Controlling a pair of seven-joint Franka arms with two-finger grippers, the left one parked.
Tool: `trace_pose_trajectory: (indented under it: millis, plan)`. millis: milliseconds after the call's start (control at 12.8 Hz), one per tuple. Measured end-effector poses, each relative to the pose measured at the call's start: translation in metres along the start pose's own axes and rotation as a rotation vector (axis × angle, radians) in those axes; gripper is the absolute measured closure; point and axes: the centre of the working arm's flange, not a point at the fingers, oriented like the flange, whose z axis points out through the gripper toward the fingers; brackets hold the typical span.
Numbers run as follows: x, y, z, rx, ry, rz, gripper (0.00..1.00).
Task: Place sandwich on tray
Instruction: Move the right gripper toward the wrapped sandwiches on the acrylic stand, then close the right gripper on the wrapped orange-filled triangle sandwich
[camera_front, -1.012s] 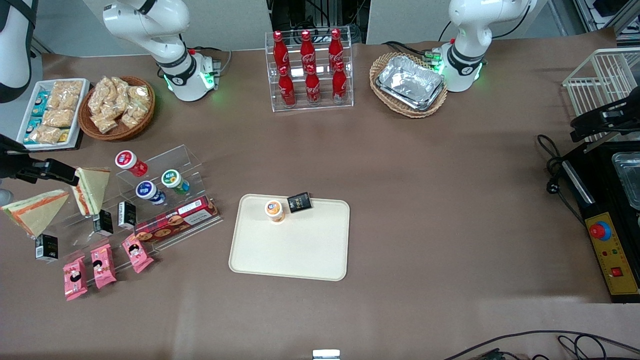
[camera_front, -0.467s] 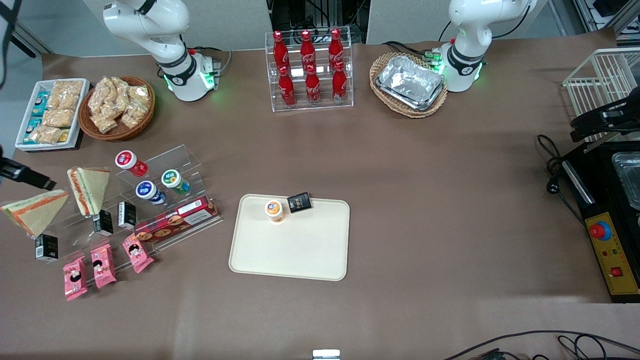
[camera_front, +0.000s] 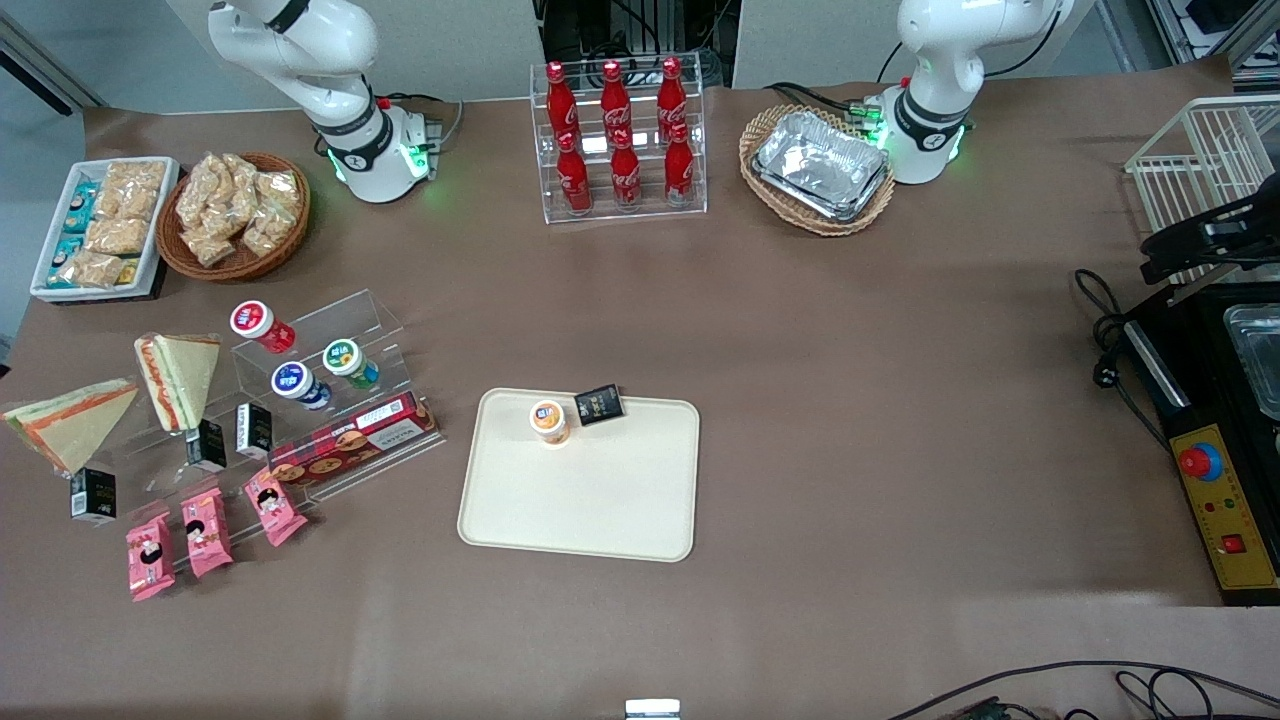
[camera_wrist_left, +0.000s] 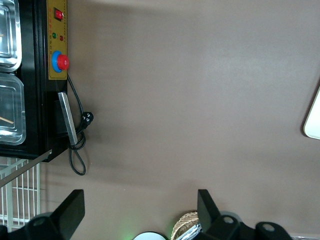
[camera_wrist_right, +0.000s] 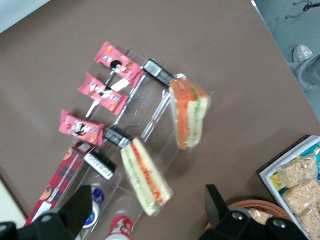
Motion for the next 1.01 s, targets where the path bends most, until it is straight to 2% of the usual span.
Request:
trace_pose_trajectory:
  millis: [389, 623, 778, 1012]
  plan:
    - [0.034, 0.042, 0.054, -0.020, 0.010, -0.032, 0.00]
    - [0.036, 0.054, 0.100, -0.014, 0.008, -0.010, 0.00]
    - [0.034, 0.063, 0.127, 0.004, 0.027, 0.012, 0.00]
    - [0.028, 0.065, 0.161, 0.023, 0.083, 0.040, 0.00]
